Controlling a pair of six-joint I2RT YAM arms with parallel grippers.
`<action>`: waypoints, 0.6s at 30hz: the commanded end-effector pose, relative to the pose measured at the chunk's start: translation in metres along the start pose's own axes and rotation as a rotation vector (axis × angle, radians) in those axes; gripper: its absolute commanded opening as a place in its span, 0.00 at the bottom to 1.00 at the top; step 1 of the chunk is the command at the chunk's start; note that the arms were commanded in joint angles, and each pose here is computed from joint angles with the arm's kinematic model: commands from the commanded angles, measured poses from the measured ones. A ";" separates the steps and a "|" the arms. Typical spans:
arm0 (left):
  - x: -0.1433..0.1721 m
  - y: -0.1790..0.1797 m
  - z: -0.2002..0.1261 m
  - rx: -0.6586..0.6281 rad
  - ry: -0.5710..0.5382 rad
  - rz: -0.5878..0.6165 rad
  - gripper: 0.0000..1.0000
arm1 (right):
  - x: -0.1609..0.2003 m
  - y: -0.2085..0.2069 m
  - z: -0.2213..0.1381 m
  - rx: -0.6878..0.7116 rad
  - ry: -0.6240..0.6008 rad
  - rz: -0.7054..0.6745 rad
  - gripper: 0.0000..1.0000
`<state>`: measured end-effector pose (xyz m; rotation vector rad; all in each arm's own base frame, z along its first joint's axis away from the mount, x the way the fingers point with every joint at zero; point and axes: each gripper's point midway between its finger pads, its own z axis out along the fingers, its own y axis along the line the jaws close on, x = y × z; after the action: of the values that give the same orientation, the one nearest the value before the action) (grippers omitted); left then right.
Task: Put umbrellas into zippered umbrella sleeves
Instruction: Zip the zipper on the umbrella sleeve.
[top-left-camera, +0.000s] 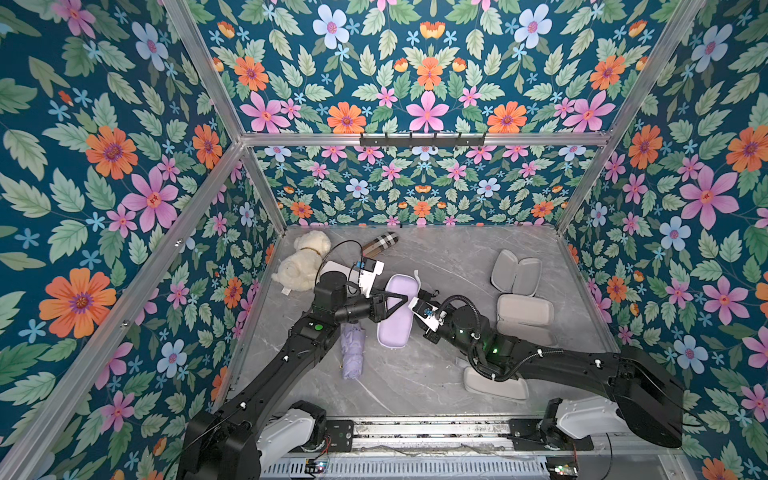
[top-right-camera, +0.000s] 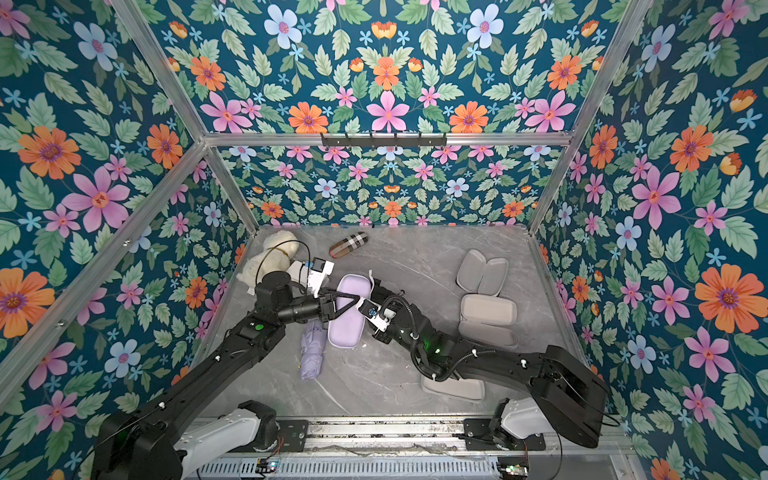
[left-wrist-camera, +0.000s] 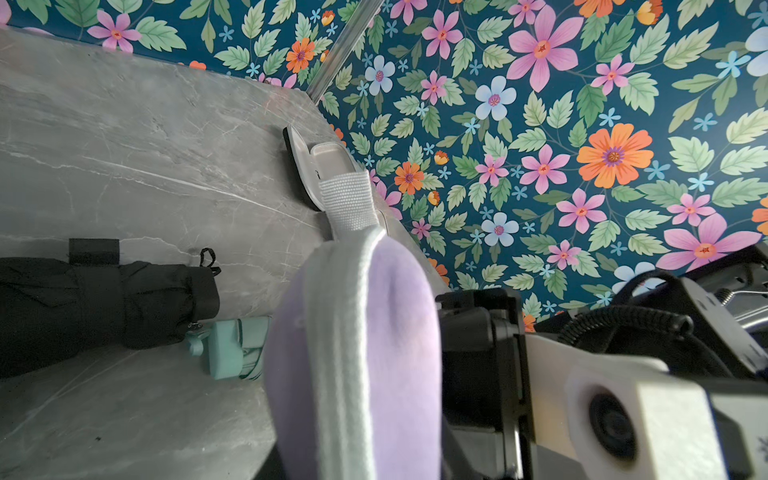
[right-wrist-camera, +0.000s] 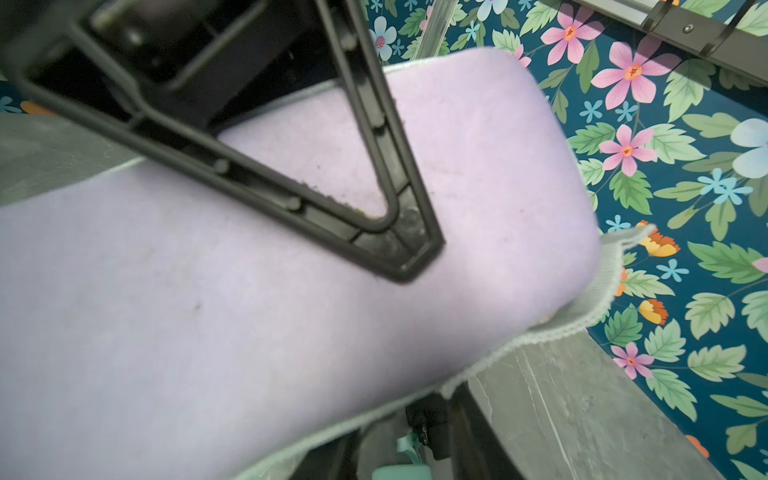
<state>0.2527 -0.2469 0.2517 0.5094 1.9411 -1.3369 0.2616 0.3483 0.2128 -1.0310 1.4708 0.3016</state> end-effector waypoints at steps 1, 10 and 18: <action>0.000 -0.003 0.001 0.026 -0.001 0.007 0.26 | -0.043 -0.004 -0.001 0.007 -0.166 -0.014 0.23; -0.010 0.000 -0.003 -0.020 -0.017 0.010 0.25 | -0.022 0.020 0.003 -0.028 -0.103 -0.166 0.00; -0.046 0.029 -0.026 -0.138 -0.154 0.016 0.18 | 0.012 0.091 -0.010 -0.201 -0.015 -0.298 0.00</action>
<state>0.2742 -0.2201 0.2516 0.3819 1.9898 -1.2744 0.2105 0.3783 0.1800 -1.2877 1.3286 0.2220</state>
